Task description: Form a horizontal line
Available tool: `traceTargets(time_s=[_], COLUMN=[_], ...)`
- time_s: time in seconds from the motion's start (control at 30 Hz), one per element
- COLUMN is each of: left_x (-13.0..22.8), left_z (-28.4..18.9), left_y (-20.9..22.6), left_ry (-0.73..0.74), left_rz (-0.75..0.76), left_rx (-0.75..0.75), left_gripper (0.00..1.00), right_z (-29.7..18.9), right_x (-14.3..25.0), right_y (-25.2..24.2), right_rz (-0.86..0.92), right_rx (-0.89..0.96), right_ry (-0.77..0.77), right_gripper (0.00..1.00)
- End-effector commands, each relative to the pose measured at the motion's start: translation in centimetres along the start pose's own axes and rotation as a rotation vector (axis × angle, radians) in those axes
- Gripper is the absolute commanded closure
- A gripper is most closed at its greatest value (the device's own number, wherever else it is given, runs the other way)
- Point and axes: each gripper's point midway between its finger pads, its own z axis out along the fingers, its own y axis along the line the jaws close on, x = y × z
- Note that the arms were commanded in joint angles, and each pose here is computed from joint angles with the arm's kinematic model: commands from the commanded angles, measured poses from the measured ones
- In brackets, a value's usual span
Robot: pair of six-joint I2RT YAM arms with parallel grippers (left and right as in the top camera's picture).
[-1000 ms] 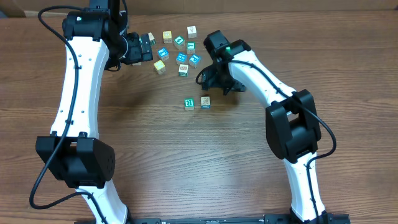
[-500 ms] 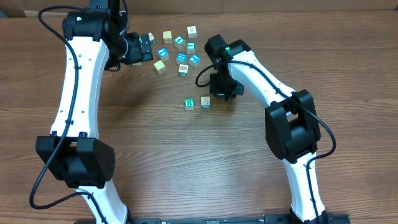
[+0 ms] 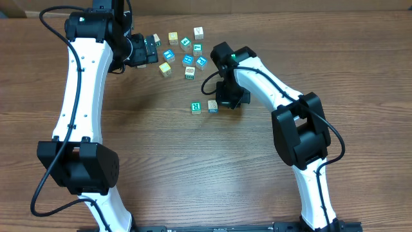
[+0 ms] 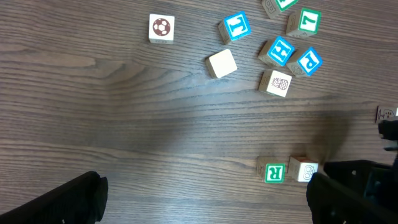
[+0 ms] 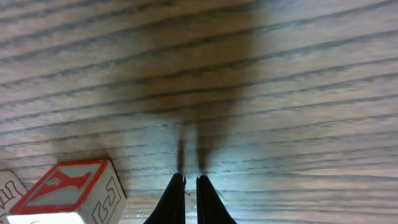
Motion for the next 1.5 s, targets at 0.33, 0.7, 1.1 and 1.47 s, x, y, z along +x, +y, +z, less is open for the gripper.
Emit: traceTargets(time_s=[0.33,0.7,1.1,1.47], left_x=[-0.1,-0.1,-0.1,-0.1], left_z=[0.1,0.1,0.1,0.1], left_y=[-0.2,-0.2,-0.2,-0.2], left_ry=[-0.002,-0.002,-0.002,-0.002], left_rz=[-0.004,-0.004,-0.004,-0.004], left_rx=[-0.004,-0.004,-0.004,-0.004], left_gripper=[0.00,0.00,0.00,0.00], right_z=[-1.2,-1.2,-1.2,-1.2], right_x=[1.2,1.6,1.7,-0.6], right_y=[2.5,3.6,4.4,3.1], right_rz=[-0.008,-0.033,-0.070,-0.079], right_rx=[-0.146,-0.154,-0.159,-0.075], right_ry=[0.045,0.039,0.021,-0.088], right_gripper=[0.96,0.96,0.96,0.96])
